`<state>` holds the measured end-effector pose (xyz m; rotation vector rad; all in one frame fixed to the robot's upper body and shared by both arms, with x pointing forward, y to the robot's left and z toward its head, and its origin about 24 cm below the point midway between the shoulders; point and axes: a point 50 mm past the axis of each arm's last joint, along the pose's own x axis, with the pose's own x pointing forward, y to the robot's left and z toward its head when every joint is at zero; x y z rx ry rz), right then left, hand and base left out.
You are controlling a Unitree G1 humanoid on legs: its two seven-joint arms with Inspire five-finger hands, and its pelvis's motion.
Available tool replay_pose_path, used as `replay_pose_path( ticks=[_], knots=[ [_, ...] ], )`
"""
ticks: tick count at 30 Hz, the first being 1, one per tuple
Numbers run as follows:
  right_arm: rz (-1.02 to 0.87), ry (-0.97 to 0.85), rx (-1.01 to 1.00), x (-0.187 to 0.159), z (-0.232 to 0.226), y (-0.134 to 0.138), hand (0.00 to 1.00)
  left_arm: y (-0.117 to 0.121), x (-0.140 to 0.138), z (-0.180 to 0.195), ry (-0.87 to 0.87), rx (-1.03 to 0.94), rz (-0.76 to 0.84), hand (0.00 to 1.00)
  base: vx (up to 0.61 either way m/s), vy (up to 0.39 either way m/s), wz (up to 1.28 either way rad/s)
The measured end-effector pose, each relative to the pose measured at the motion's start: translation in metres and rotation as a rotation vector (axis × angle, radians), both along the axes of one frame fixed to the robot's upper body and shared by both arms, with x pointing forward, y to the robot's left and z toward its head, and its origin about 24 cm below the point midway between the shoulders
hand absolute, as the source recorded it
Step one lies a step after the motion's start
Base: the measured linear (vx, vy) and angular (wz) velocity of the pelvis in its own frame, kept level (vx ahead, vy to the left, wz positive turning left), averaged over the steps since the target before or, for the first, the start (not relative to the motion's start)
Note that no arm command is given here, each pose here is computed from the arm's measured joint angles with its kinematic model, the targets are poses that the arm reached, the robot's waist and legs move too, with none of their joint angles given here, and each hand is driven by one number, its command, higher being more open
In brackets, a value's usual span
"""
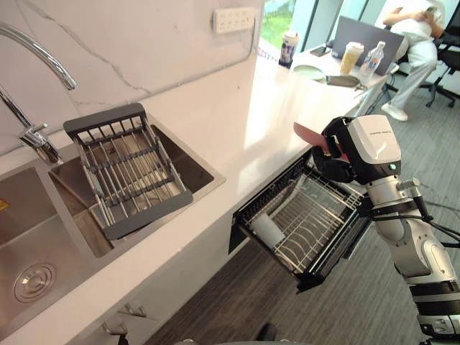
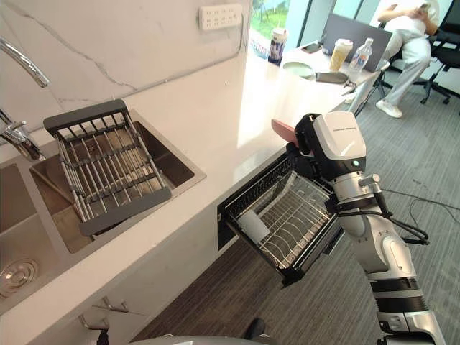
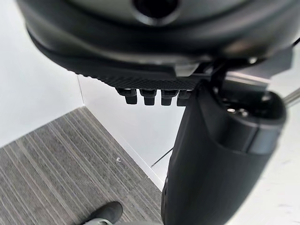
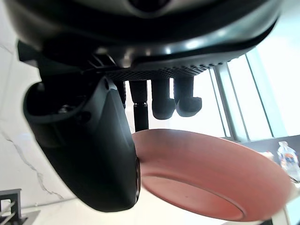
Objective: Walk over to the sink, pick up the cup, carry it to the dishwasher, place the cup inside the dishwasher, then close the dishwasher door
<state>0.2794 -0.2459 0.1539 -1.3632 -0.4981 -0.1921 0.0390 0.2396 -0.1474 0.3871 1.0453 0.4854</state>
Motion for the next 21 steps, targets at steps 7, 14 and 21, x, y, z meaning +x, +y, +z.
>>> replay_pose_path(
  ticks=[7, 14, 21],
  knots=[
    [-0.148, -0.049, 0.047, 0.01, 0.001, -0.018, 0.0, -0.003, 0.034, 0.005, -0.1, -0.005, -0.044, 1.0, -0.1, 0.091, -0.04],
    [-0.176, -0.153, 0.1, 0.022, 0.025, -0.019, 0.0, -0.008, 0.068, 0.012, -0.199, -0.028, -0.045, 1.0, -0.05, 0.094, -0.07],
    [-0.16, -0.187, 0.069, 0.039, 0.053, -0.019, 0.0, -0.017, 0.106, 0.024, -0.317, -0.06, -0.086, 1.0, -0.06, 0.12, 0.03]
  ],
)
